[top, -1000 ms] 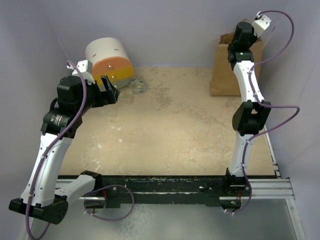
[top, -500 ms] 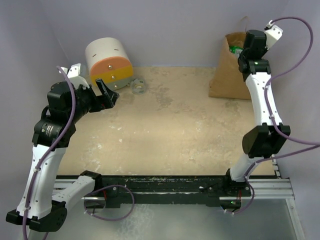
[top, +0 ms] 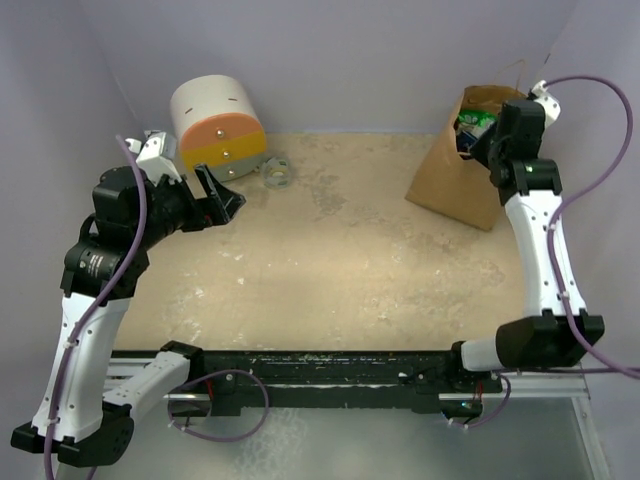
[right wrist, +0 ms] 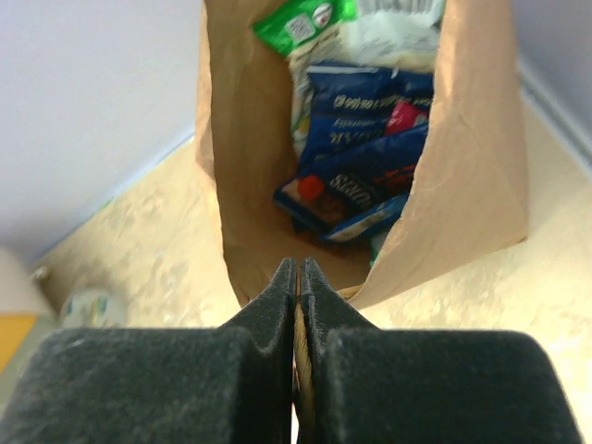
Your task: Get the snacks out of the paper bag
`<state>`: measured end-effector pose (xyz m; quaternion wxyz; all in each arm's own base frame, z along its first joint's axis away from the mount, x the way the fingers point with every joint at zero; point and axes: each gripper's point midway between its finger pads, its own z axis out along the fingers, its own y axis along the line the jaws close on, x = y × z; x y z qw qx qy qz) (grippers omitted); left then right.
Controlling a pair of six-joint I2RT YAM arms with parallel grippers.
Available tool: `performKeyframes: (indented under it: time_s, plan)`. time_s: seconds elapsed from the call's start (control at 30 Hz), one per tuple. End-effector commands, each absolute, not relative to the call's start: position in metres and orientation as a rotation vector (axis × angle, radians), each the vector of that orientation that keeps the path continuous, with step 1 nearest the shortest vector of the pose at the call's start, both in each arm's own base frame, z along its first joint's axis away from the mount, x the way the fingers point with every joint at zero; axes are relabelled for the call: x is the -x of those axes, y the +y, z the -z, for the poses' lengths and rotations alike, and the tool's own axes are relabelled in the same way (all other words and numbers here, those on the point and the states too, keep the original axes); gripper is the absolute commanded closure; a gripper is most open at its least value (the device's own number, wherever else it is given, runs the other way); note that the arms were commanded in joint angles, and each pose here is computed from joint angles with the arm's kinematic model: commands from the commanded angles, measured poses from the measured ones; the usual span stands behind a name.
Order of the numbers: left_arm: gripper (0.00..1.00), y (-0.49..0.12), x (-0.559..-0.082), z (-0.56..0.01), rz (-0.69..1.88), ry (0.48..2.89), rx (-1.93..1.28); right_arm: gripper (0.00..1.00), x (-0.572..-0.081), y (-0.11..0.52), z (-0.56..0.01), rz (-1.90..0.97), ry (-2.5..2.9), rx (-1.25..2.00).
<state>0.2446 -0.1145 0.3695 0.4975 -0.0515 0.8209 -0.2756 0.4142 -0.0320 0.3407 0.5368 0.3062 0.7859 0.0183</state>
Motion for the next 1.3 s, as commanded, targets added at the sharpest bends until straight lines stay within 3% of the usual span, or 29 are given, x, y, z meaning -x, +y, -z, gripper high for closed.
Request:
performKeyframes:
  time_s: [0.0, 0.3, 0.8, 1.0, 1.27]
  plan:
    - [0.01, -0.125, -0.227, -0.392, 0.769, 1.945, 0.092, 1.0, -0.371, 0.008, -0.356, -0.316, 1.868, -0.697]
    - [0.01, -0.147, -0.214, -0.375, 0.943, 2.018, 0.106, 1.0, -0.267, 0.08, -0.318, -0.748, 1.98, -0.475]
    - [0.01, -0.193, -0.231, -0.369, 1.265, 2.048, 0.102, 1.0, -0.121, 0.083, -0.268, -0.713, 2.198, -0.421]
    - [0.01, -0.236, -0.248, -0.393, 1.361, 1.993, -0.004, 1.0, -0.097, 0.07, -0.27, -0.615, 2.189, -0.435]
    - [0.01, -0.349, -0.281, -0.432, 1.443, 1.876, -0.309, 1.0, -0.089, 0.049, -0.29, -0.506, 2.074, -0.518]
